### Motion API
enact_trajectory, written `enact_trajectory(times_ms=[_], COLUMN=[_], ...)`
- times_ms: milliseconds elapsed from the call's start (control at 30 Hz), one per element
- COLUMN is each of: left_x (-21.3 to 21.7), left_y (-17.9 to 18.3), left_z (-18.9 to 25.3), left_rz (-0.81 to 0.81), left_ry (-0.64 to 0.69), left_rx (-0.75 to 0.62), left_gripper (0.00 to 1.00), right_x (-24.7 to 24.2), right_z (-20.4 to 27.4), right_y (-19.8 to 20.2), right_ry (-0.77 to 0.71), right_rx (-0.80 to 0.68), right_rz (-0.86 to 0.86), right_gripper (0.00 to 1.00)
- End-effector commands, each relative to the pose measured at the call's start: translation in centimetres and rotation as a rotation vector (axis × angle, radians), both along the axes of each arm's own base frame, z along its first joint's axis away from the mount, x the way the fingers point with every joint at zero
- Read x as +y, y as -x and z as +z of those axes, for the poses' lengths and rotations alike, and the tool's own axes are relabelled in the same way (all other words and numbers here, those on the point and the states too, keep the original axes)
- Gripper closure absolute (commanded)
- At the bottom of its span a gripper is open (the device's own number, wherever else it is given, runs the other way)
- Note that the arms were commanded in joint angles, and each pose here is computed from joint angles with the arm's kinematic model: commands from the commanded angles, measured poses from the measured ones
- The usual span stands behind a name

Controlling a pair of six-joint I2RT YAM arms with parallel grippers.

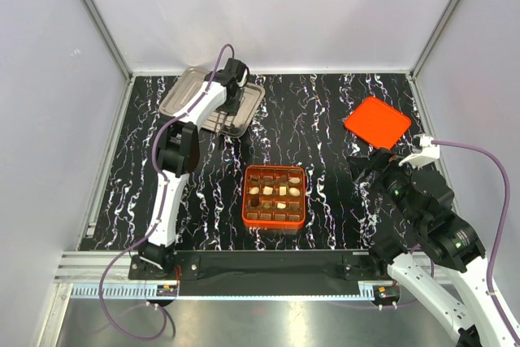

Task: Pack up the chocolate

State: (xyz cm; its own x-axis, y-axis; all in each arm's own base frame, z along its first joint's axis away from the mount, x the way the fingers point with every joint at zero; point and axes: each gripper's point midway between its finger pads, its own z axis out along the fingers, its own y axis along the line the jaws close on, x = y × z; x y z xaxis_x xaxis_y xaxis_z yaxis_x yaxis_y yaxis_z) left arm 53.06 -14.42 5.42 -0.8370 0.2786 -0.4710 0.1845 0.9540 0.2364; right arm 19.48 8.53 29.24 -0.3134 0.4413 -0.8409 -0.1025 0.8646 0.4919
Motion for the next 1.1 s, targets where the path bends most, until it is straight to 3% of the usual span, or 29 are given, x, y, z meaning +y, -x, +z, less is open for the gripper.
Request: enact_trajectory(times_ms=[0, 633, 1067], left_x=[-0.4, 0.0, -0.4], left_y=[-2.0, 0.2, 5.1], left_z=[2.2, 7.6, 10.3], left_rz=[-0.003, -0.003, -0.022], left_ry=[0.011, 0.016, 0.019], left_rx=[-0.090, -0.126, -0.077], left_gripper=[0.53, 0.61, 0.61], right_x=[-0.3, -0.4, -0.1], right_z=[0.7, 0.5, 0.0], right_y=[-0.3, 0.2, 0.1], right_ry=[0.005, -0.021, -0.018], right_rx=[-0.038, -0.037, -0.025], right_rz=[-0.019, -0.015, -0.006], right_gripper=[0.00, 0.00, 0.00])
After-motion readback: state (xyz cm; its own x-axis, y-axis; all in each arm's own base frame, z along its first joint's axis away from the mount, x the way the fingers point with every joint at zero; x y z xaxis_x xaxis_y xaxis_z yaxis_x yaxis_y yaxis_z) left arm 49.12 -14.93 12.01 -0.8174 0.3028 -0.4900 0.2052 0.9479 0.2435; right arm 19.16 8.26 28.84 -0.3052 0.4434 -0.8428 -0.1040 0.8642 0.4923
